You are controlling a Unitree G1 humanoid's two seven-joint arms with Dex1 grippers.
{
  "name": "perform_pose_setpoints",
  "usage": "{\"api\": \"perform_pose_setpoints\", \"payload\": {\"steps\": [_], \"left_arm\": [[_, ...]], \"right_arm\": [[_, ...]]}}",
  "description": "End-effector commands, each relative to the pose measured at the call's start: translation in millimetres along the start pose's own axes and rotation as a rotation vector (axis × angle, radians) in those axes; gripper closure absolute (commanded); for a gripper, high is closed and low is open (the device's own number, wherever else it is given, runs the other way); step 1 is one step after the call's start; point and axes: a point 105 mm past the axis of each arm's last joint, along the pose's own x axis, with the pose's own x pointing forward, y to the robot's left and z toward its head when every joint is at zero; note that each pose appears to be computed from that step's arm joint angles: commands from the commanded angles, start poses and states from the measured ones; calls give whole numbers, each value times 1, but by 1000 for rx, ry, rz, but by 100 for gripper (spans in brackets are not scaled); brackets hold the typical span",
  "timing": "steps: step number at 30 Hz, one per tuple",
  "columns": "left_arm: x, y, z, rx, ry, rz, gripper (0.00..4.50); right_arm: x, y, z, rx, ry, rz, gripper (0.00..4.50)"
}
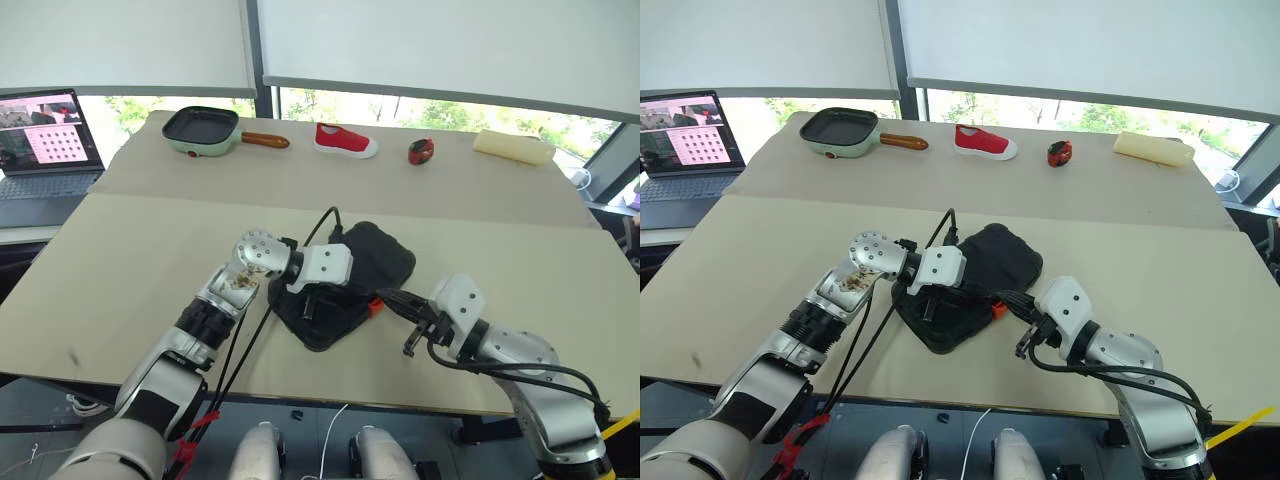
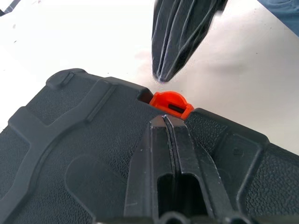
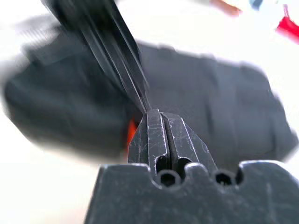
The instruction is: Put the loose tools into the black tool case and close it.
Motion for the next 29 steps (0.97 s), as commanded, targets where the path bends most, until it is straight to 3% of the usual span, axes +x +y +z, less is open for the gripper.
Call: {"api": "perform_pose_setpoints", "payload": {"steps": [1,8,11,17,22,25,29], "left_arm": [[7,-15,-24,-52,87,-52,447],[-23,-11,-36,-154,94,11,447],[-74,-14,-44,-273,105,100,378],[-178,-54,-41,-496,152,212,163],[-231,-84,-26,-675,189,332,1],[-253,-103,-22,-748,203,421,1],[-248,-115,-20,-749,196,439,1]], "right_arm": [[-1,-6,-3,-7,29,-15,450],[-26,-18,1,62,111,39,450],[-49,-22,6,51,173,153,370],[-84,-41,18,99,211,257,157],[-103,-64,27,151,216,260,2],[-110,-76,31,162,211,258,2],[-111,-81,28,187,209,263,2]]}}
